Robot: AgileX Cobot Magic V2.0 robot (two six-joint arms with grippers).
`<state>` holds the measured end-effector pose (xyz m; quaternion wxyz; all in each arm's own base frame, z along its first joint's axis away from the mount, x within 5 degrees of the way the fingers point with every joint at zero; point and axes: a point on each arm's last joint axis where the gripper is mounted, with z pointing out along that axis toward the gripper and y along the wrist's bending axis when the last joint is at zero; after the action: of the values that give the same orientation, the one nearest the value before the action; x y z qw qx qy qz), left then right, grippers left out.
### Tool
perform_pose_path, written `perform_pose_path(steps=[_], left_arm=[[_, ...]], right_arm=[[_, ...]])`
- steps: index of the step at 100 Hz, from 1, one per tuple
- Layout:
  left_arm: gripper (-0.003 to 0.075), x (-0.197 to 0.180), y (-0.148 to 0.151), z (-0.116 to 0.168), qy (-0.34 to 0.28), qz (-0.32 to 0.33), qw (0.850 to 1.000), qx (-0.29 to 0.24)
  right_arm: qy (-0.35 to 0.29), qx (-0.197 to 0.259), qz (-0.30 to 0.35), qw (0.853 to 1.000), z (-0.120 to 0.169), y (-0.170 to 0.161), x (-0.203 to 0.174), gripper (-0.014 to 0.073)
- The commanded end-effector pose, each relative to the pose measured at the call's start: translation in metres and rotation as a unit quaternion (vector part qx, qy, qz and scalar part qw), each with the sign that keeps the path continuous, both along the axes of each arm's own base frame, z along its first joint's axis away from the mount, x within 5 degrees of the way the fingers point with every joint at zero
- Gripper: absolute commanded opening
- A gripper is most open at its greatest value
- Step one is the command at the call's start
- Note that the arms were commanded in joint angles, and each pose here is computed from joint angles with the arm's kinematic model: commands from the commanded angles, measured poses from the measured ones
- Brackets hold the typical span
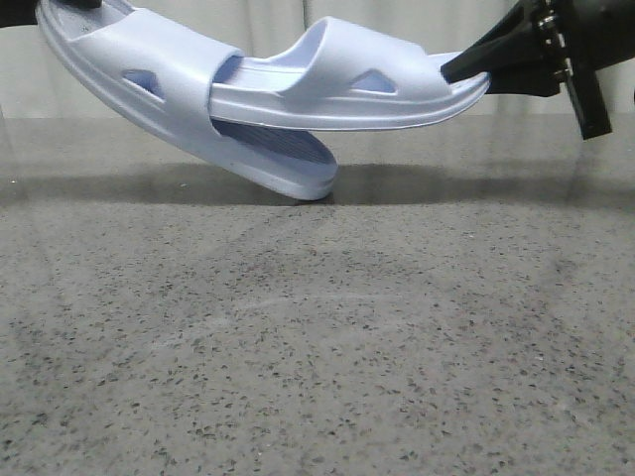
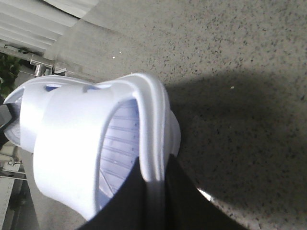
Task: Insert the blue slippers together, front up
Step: 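Bring the slippers together, stacking the right gripper's slipper onto the other, then lower the stacked slippers onto the table and open both grippers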
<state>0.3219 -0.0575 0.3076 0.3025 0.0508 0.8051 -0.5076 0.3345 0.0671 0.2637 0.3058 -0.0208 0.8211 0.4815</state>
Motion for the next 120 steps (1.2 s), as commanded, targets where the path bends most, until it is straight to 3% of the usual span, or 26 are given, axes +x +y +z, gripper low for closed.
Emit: perform_pose_path(steps=[1, 28, 58, 83, 105, 120], left_arm=[[0.0016, -0.019, -0.019, 0.033, -0.025, -0.081, 0.993, -0.078], [0.0016, -0.021, -0.021, 0.03, -0.022, -0.088, 0.994, -0.066], [0.0015, -0.021, -0.021, 0.029, -0.021, -0.09, 0.994, -0.06], [0.0016, -0.021, -0.02, 0.029, -0.021, -0.09, 0.994, -0.057], [0.0017, -0.019, -0.005, 0.021, -0.017, -0.075, 0.997, -0.011], [0.0018, -0.016, 0.007, 0.014, -0.015, -0.053, 0.998, 0.035]], right_arm=[[-0.04, 0.068, 0.082, 0.993, 0.032, 0.029, -0.008, -0.0106], [-0.044, 0.067, 0.113, 0.99, 0.032, 0.057, 0.001, -0.0106], [-0.039, 0.067, 0.124, 0.989, 0.029, 0.06, 0.001, -0.0076], [-0.038, 0.075, 0.13, 0.988, 0.03, 0.041, 0.002, 0.0196], [-0.04, 0.104, 0.128, 0.985, 0.035, 0.003, 0.003, 0.0206], [-0.049, 0.089, 0.097, 0.99, 0.039, -0.023, 0.003, 0.0206]])
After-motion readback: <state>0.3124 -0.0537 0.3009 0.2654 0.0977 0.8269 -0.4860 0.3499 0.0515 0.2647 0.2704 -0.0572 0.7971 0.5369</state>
